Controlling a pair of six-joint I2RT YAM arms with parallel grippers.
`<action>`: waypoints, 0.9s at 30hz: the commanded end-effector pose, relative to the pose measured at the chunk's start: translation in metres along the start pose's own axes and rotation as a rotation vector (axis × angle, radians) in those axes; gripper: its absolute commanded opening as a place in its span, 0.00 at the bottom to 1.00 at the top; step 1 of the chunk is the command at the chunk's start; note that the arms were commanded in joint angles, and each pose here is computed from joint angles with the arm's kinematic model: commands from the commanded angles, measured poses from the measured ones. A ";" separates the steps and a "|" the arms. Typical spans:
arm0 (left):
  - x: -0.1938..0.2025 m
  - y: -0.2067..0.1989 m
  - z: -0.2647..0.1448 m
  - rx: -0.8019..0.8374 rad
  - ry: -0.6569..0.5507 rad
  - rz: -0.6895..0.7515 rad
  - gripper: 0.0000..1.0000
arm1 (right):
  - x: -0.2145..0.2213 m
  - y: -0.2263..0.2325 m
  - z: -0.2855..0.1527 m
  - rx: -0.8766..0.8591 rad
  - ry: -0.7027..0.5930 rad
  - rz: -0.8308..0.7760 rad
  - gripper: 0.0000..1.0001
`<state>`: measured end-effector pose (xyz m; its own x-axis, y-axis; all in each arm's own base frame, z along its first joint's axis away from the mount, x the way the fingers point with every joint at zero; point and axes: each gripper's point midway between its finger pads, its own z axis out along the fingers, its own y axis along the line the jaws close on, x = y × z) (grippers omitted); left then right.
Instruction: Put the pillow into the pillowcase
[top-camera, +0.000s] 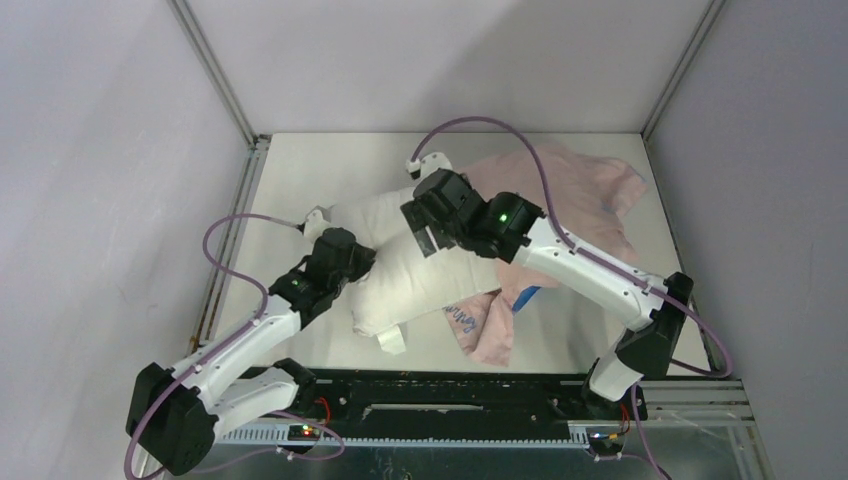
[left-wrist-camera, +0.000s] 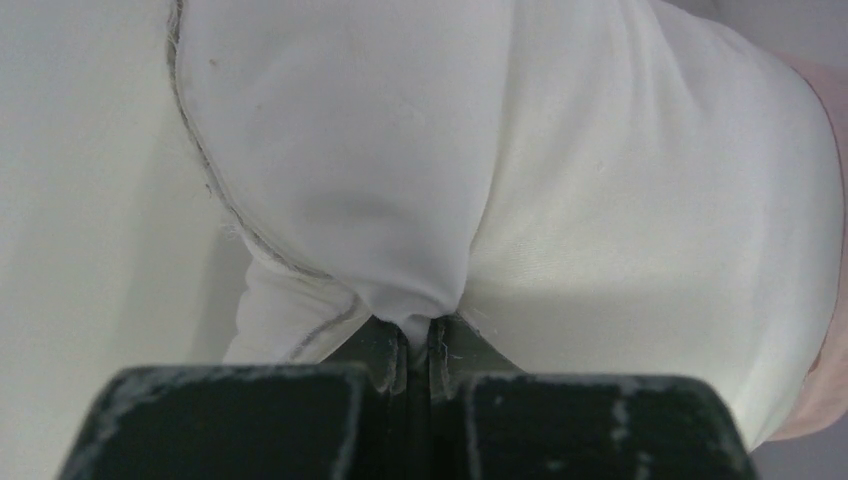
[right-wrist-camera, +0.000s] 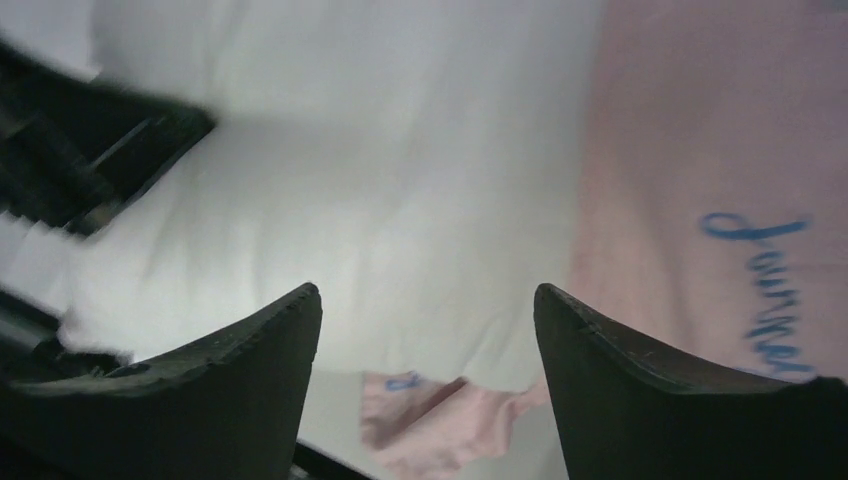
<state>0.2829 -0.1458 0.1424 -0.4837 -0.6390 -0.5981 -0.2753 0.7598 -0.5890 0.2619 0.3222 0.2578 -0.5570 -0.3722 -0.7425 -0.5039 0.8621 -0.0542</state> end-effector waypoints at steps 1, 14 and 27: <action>0.006 0.001 -0.004 0.023 0.025 0.009 0.00 | -0.025 -0.059 0.012 0.195 -0.038 0.000 0.84; -0.006 -0.011 -0.001 0.056 0.021 0.029 0.00 | 0.046 -0.067 0.112 0.119 0.214 -0.023 0.99; -0.044 -0.061 -0.023 0.168 0.005 0.099 0.00 | 0.039 -0.062 0.117 0.099 0.261 0.059 0.00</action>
<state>0.2955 -0.1546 0.1701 -0.5343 -0.5768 -0.6179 -0.1930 0.7950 -0.5751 0.3646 0.2952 0.1328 -0.7036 -0.4187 -0.5742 -0.3831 0.9040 -0.1899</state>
